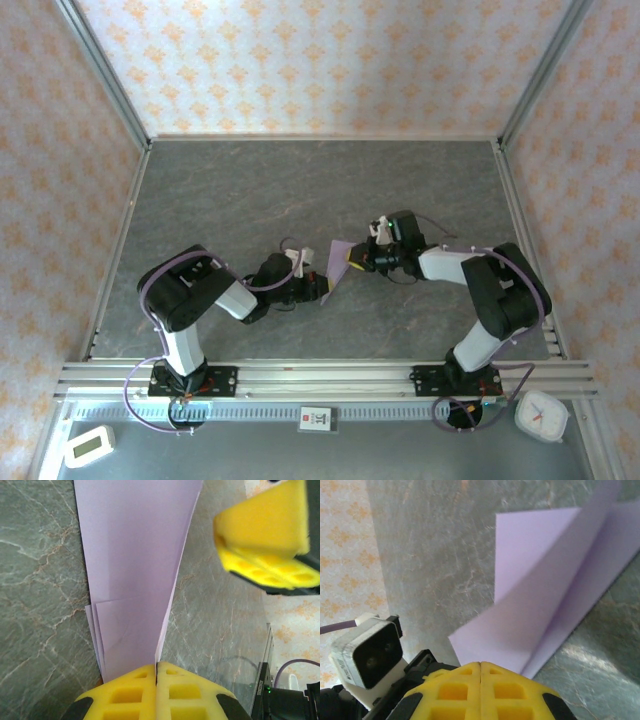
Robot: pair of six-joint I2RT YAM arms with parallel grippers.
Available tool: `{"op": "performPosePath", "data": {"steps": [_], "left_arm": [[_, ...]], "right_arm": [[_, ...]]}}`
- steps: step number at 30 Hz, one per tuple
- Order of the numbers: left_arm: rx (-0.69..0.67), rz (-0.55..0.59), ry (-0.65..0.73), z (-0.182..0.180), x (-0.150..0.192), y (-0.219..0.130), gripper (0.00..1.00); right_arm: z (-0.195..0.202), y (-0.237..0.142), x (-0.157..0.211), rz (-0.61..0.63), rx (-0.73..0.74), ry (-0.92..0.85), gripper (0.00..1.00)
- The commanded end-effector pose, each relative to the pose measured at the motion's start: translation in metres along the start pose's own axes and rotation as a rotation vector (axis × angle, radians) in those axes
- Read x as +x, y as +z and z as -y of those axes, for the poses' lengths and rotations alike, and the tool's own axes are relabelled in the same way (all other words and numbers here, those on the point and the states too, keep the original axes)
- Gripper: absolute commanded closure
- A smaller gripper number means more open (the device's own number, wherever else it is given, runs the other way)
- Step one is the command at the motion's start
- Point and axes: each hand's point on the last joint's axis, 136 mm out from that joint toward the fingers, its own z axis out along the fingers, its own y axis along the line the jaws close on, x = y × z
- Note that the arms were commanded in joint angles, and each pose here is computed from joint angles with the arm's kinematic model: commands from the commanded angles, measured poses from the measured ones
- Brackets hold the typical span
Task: Fold a paper plane with a square sheet of paper (pick it up from the middle)
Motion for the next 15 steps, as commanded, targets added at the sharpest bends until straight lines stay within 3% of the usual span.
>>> {"op": "performPosePath", "data": {"steps": [1, 15], "left_arm": [[-0.116, -0.065, -0.081, -0.041, 0.026, -0.005, 1.0], [-0.113, -0.081, -0.09, -0.045, 0.032, -0.004, 1.0]], "right_arm": [[-0.007, 0.001, 0.0, 0.005, -0.038, -0.024, 1.0], [-0.006, 0.022, -0.006, -0.031, -0.028, -0.032, 1.0]]}}
